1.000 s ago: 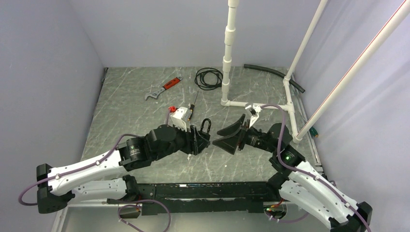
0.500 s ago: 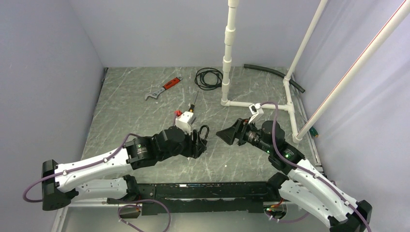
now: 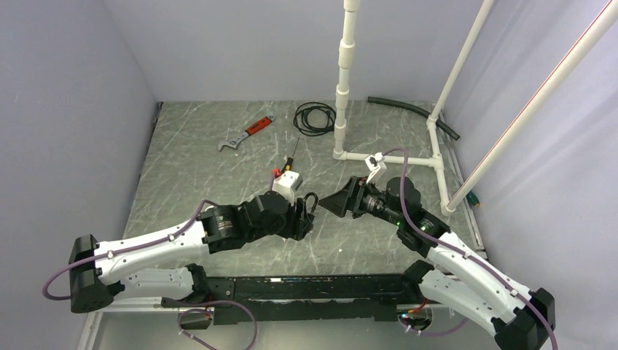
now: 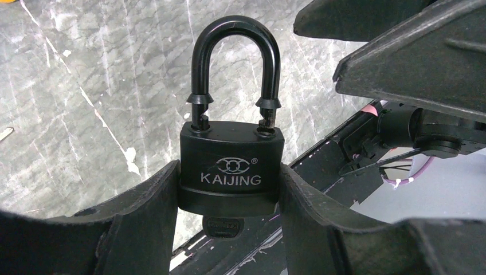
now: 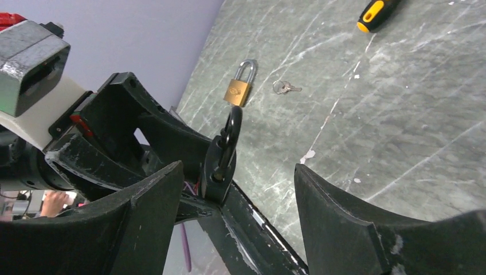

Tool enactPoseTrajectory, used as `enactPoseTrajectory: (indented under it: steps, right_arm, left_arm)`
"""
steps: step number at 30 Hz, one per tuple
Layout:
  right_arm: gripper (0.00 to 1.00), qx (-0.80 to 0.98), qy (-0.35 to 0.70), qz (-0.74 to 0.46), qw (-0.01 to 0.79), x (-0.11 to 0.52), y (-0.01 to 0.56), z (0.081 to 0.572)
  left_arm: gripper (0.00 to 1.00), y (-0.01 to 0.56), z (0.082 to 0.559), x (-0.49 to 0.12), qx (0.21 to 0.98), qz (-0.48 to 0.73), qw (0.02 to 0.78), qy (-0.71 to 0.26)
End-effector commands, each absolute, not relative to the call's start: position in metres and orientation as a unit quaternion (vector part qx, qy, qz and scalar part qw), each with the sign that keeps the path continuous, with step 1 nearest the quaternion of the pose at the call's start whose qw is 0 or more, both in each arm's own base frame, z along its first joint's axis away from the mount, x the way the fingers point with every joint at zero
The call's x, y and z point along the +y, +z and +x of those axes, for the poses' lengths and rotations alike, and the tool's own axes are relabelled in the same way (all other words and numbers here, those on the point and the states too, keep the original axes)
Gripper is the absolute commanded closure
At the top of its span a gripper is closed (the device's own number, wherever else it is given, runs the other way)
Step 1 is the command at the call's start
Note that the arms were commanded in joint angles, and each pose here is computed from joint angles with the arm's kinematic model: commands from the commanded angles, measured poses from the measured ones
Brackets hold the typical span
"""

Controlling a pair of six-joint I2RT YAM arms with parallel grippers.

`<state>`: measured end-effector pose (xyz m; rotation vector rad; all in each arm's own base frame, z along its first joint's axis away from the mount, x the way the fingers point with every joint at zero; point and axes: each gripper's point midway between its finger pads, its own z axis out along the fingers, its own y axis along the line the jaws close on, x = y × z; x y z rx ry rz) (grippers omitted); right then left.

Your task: Unlock with the key

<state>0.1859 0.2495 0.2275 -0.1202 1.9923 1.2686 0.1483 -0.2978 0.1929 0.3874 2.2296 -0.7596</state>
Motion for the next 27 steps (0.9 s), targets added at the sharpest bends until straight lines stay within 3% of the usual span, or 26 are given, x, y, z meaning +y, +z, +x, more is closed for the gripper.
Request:
enactPoseTrajectory:
  steps: [1, 15, 21, 27]
  right_arm:
    - [0.28, 0.749, 0.529, -0.063, 0.394, 0.259, 0.253, 0.186]
    - [0.45, 0.776, 0.502, -0.066, 0.376, 0.259, 0.221, 0.19]
    - [0.6, 0.778, 0.498, -0.079, 0.375, 0.256, 0.209, 0.184]
    - [0.61, 0.78, 0.49, -0.083, 0.379, 0.253, 0.208, 0.183]
  left_arm:
    - [1.0, 0.239, 0.155, -0.317, 0.834, 0.146, 0.405, -0.345]
    - [1.0, 0.254, 0.152, -0.336, 0.819, 0.164, 0.4, -0.376]
    - [1.0, 0.265, 0.148, -0.339, 0.81, 0.163, 0.399, -0.398]
    - [1.0, 0.267, 0.148, -0.335, 0.808, 0.158, 0.404, -0.4]
